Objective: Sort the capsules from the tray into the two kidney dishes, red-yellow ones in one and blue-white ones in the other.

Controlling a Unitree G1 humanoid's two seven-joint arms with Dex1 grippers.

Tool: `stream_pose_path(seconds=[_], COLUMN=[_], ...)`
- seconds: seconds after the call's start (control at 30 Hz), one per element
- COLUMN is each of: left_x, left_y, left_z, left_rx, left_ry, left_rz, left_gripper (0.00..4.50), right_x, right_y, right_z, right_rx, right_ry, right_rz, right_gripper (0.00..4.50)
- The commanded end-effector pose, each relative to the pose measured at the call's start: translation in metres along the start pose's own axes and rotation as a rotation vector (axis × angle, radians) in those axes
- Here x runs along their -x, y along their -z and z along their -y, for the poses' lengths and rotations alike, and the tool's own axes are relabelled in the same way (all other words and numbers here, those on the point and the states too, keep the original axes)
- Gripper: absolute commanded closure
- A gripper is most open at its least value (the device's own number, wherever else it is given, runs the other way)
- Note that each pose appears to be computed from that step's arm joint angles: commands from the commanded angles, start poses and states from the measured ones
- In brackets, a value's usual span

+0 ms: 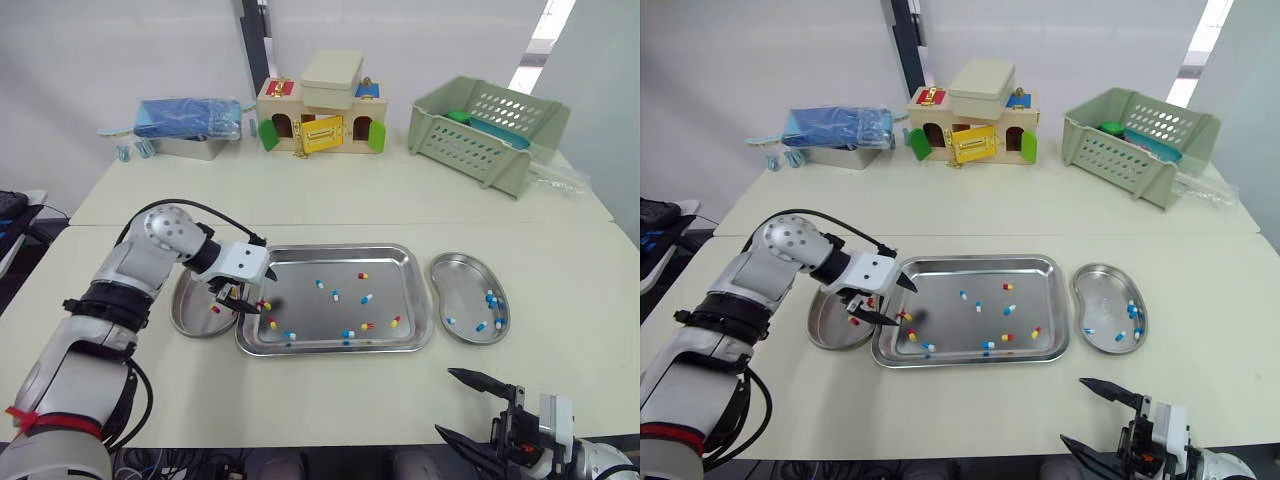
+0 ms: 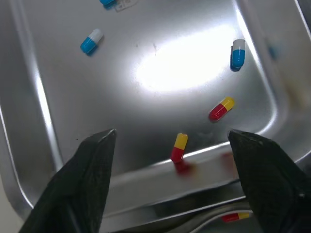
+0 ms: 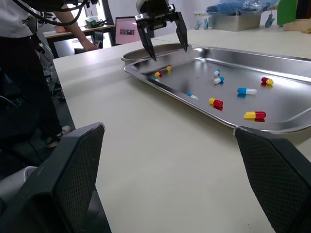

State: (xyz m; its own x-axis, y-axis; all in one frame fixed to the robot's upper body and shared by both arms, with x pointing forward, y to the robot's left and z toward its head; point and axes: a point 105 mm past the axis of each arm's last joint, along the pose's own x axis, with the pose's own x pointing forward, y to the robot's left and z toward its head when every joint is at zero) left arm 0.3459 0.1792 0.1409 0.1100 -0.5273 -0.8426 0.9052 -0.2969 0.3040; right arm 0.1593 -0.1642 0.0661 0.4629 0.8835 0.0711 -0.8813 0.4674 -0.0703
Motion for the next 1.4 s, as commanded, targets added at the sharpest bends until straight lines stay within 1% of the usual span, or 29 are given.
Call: stream_pose_path(seconds=[0.03, 0.27, 0.37, 0.77, 0.97, 1.07, 1.1, 1.13, 1.23, 1.27, 1.4], left_x=[0.002, -0.004, -0.007, -0.022, -0.026, -0.026, -0.026, -0.026, -0.027, -0.027, -0.028], left_y=[0.000, 0.005, 0.008, 0.005, 0.002, 0.002, 0.002, 0.002, 0.002, 0.002, -0.001], left_z=[-0.005, -0.005, -0.004, -0.006, -0.003, -0.002, -0.001, -0.001, 0.001, 0.001, 0.001], left_rx=[-0.047, -0.060, -0.060, -0.101, -0.121, -0.122, -0.122, -0.122, -0.124, -0.126, -0.131], left_ry=[0.022, 0.078, 0.086, 0.095, 0.121, 0.127, 0.131, 0.134, 0.140, 0.142, 0.137], left_rz=[-0.063, -0.170, -0.194, -0.245, -0.251, -0.253, -0.252, -0.251, -0.251, -0.250, -0.227], left_gripper=[2.24, 2.24, 2.24, 2.24, 2.24, 2.77, 3.02, 3.39, 4.30, 4.44, 4.44], right_x=[-0.002, -0.004, -0.005, -0.015, -0.017, -0.018, -0.018, -0.018, -0.018, -0.019, -0.020], right_y=[-0.006, -0.004, -0.004, -0.018, -0.021, -0.022, -0.022, -0.022, -0.022, -0.022, -0.023], right_z=[-0.004, -0.007, -0.007, -0.005, -0.004, -0.004, -0.004, -0.004, -0.005, -0.005, -0.005], right_rx=[0.034, 0.035, 0.037, 0.049, 0.051, 0.052, 0.051, 0.050, 0.047, 0.047, 0.047], right_ry=[0.003, 0.022, 0.030, 0.041, 0.046, 0.052, 0.053, 0.054, 0.054, 0.054, 0.054], right_rz=[0.016, 0.020, 0.026, 0.034, 0.034, 0.036, 0.036, 0.037, 0.036, 0.036, 0.035], right_gripper=[0.00, 0.00, 0.00, 0.00, 0.00, 0.00, 0.00, 0.00, 0.00, 0.00, 0.00])
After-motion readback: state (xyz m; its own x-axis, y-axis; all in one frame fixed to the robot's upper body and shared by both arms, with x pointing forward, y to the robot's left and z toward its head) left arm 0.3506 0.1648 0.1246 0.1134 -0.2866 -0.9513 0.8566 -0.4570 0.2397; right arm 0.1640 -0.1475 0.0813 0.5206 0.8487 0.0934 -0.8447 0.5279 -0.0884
